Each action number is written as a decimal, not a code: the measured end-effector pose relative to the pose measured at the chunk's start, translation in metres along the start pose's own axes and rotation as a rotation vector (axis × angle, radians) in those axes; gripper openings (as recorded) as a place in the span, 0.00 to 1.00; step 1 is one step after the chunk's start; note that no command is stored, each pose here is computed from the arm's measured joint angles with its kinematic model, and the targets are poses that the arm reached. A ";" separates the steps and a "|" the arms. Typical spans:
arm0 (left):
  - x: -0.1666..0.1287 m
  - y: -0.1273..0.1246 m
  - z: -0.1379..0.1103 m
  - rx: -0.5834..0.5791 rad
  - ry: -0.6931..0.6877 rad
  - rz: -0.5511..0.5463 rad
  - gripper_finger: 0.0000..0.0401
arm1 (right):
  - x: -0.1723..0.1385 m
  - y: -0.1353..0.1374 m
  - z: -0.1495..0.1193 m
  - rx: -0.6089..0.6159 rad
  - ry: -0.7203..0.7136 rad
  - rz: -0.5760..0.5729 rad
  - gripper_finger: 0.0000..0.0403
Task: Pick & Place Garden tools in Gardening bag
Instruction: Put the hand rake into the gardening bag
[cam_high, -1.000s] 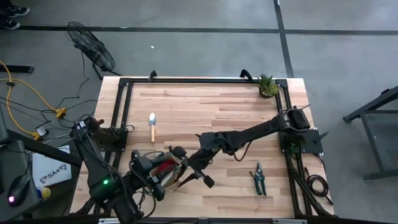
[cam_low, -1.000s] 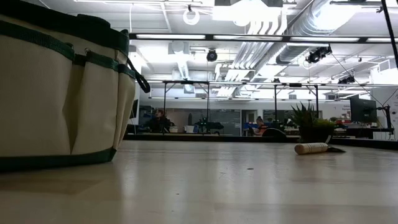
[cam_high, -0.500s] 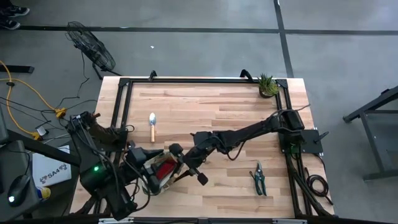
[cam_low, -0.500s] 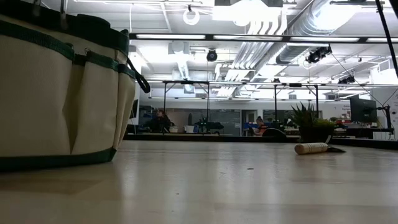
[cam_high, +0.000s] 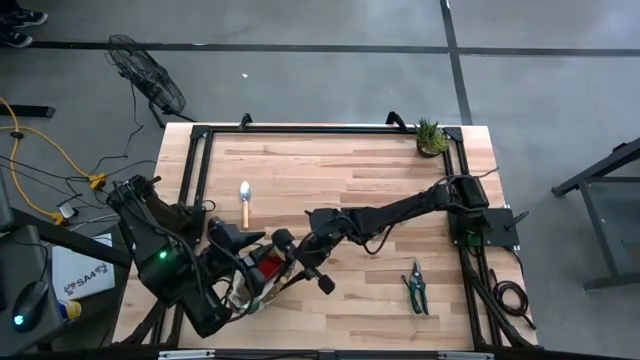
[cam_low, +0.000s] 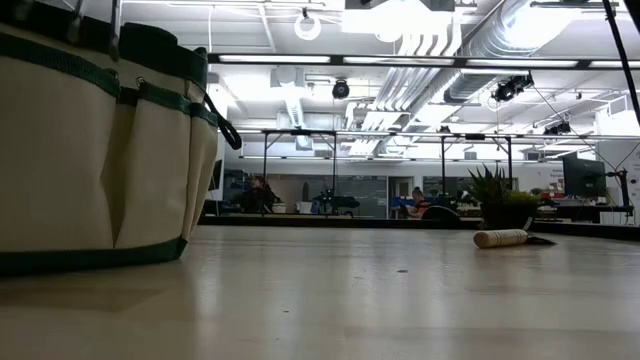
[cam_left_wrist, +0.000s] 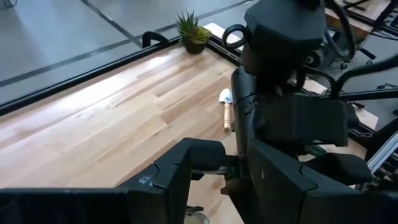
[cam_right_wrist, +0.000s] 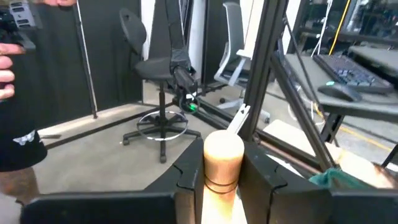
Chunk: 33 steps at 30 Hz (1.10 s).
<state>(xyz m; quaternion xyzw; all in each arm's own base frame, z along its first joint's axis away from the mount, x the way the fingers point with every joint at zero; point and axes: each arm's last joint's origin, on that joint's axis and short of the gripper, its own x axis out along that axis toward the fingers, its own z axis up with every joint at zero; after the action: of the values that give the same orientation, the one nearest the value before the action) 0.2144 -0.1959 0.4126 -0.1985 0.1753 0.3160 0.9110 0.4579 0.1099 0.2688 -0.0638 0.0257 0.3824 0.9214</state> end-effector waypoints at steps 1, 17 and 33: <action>0.000 0.000 0.000 0.000 -0.004 -0.001 0.38 | 0.000 0.000 0.001 -0.005 -0.008 -0.002 0.15; -0.006 0.006 0.007 -0.022 -0.015 -0.019 0.38 | 0.004 -0.006 -0.012 -0.004 -0.011 -0.019 0.15; -0.006 0.005 0.006 -0.014 0.000 -0.019 0.38 | 0.006 -0.012 -0.023 0.006 -0.018 -0.032 0.15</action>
<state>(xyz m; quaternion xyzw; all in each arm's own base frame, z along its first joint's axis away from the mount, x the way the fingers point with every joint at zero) 0.2075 -0.1922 0.4190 -0.2065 0.1713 0.3086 0.9126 0.4708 0.1027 0.2471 -0.0582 0.0173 0.3681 0.9278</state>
